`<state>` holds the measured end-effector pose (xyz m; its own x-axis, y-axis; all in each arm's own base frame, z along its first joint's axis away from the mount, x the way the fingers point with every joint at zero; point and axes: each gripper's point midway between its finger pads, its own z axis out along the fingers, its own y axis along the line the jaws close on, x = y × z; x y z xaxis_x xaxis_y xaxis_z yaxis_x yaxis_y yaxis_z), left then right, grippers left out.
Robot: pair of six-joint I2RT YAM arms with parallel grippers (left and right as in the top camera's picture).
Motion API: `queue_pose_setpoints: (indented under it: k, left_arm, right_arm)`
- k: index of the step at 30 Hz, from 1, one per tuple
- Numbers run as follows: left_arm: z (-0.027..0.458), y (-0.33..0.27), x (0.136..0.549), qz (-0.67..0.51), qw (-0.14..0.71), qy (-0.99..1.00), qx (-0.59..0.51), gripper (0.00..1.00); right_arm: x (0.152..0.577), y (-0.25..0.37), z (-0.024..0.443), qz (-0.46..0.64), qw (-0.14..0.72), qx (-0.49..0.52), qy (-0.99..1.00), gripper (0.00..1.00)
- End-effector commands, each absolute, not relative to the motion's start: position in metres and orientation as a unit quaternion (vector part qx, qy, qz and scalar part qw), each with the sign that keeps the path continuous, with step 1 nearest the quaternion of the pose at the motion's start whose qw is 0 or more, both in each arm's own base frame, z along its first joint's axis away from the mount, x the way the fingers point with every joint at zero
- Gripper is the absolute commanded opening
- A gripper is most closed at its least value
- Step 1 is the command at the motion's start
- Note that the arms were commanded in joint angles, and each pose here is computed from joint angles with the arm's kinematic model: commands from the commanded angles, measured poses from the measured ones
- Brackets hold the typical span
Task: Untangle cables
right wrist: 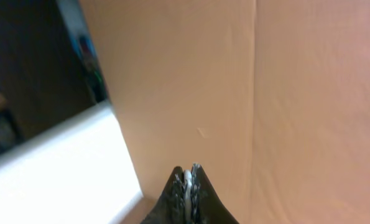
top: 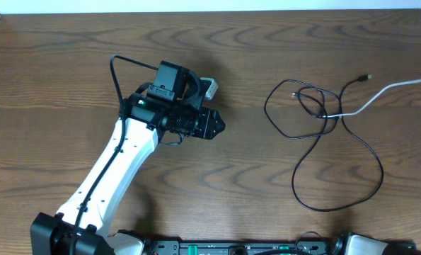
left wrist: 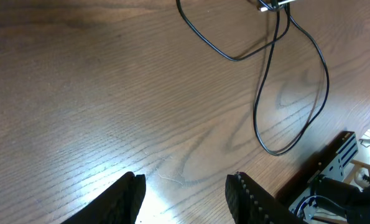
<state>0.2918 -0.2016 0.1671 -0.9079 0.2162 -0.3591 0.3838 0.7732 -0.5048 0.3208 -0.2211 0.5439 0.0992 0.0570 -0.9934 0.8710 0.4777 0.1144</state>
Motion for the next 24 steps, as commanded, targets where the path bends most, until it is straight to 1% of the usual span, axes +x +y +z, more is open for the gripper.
queue_pose_setpoints:
  k: [1,5,9,10,12,15,17,18,19,22,24]
  left_arm:
    - [0.162,-0.201,0.292,-0.292,0.139,0.932,0.166,0.48]
    - [0.163,-0.201,0.292,-0.292,0.139,0.932,0.166,0.48]
    - [0.162,-0.2,0.291,-0.292,0.136,0.932,0.166,0.48]
    - [0.162,-0.2,0.291,-0.291,0.135,0.932,0.165,0.48]
    - [0.161,-0.2,0.29,-0.291,0.133,0.933,0.165,0.48]
    - [0.161,-0.2,0.29,-0.291,0.133,0.933,0.165,0.48]
    - [0.161,-0.2,0.29,-0.291,0.133,0.933,0.165,0.48]
    - [0.161,-0.2,0.29,-0.291,0.133,0.933,0.165,0.48]
    - [0.161,-0.2,0.29,-0.291,0.133,0.933,0.165,0.48]
    - [0.161,-0.2,0.29,-0.291,0.133,0.933,0.165,0.48]
    - [0.161,-0.2,0.29,-0.291,0.133,0.933,0.165,0.48]
  right_arm:
    - [0.335,-0.242,0.499,-0.357,0.555,0.393,0.64,0.01]
    - [0.345,-0.254,0.424,-0.371,0.441,0.391,0.717,0.01]
    - [0.352,-0.264,0.36,-0.37,0.352,0.403,0.76,0.01]
    - [0.355,-0.266,0.348,-0.369,0.335,0.4,0.769,0.04]
    - [0.361,-0.266,0.329,-0.367,0.312,0.392,0.784,0.13]
    - [0.374,-0.263,0.308,-0.343,0.296,0.381,0.806,0.36]
    - [0.384,-0.253,0.294,-0.303,0.294,0.369,0.828,0.63]
    - [0.389,-0.245,0.287,-0.272,0.292,0.36,0.843,0.73]
    - [0.393,-0.234,0.279,-0.239,0.287,0.351,0.859,0.8]
    - [0.395,-0.195,0.255,-0.129,0.253,0.322,0.903,0.89]
    - [0.385,-0.165,0.239,-0.06,0.208,0.298,0.93,0.92]
